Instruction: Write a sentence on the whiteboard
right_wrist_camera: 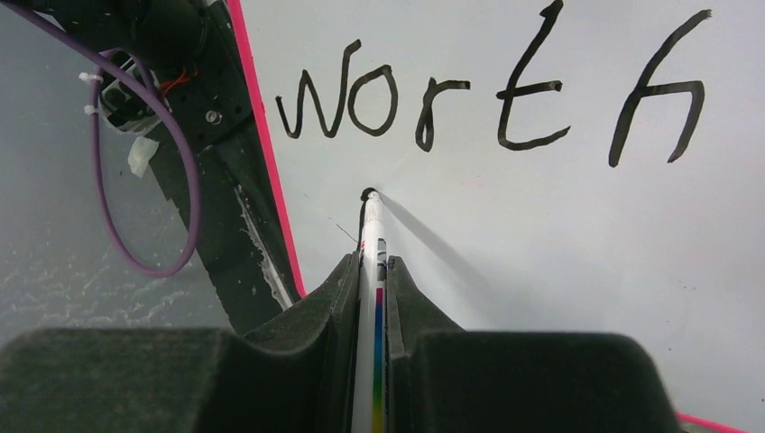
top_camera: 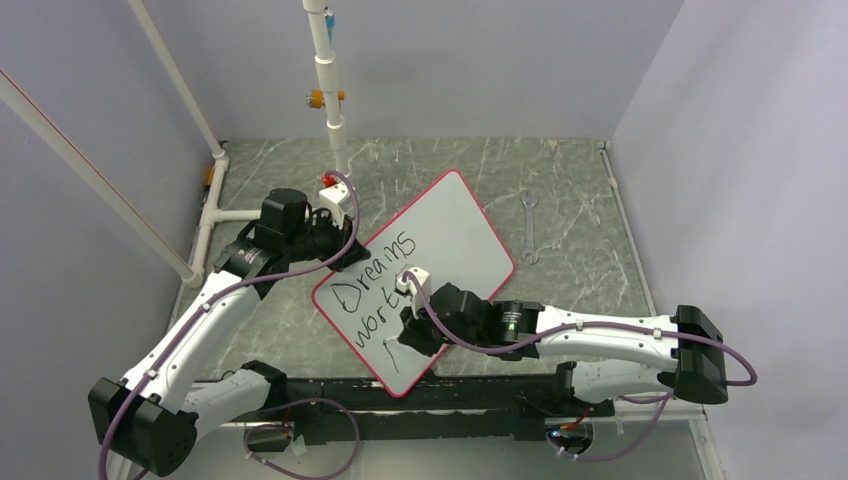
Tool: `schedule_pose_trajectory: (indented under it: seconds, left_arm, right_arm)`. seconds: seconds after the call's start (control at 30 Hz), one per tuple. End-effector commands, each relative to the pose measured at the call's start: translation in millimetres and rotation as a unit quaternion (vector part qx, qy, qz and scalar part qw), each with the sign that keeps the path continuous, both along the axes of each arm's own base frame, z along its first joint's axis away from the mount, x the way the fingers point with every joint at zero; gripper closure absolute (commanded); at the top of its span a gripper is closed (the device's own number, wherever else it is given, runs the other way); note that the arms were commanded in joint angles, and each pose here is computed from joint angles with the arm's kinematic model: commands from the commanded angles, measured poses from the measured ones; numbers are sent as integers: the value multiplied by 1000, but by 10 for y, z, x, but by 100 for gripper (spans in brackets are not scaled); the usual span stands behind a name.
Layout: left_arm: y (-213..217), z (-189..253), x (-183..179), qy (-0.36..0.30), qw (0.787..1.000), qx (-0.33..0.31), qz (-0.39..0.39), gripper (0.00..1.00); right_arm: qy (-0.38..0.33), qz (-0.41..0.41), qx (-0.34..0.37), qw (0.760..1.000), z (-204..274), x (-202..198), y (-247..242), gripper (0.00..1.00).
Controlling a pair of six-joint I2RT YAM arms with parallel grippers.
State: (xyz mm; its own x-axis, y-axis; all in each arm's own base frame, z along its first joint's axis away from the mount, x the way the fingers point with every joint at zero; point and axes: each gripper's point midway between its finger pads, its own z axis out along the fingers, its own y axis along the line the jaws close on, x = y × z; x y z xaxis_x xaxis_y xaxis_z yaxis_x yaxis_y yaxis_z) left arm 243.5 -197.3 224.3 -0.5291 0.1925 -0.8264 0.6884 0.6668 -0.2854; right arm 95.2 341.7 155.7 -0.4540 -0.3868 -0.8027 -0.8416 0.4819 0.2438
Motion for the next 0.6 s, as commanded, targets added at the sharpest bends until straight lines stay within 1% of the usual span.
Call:
schedule_pose_trajectory:
  seconds: [0.0, 0.3, 0.57]
  left_arm:
    - [62, -28, 96, -42, 998, 36, -3, 100]
    - [61, -34, 98, -41, 999, 36, -3, 100]
    - [63, -38, 102, -41, 999, 36, -3, 100]
  right_arm:
    - [-24, -51, -3, 998, 83, 194, -63, 100]
    - [-18, -62, -15, 998, 7, 178, -186, 100]
    - [0, -34, -17, 999, -85, 44, -237, 100]
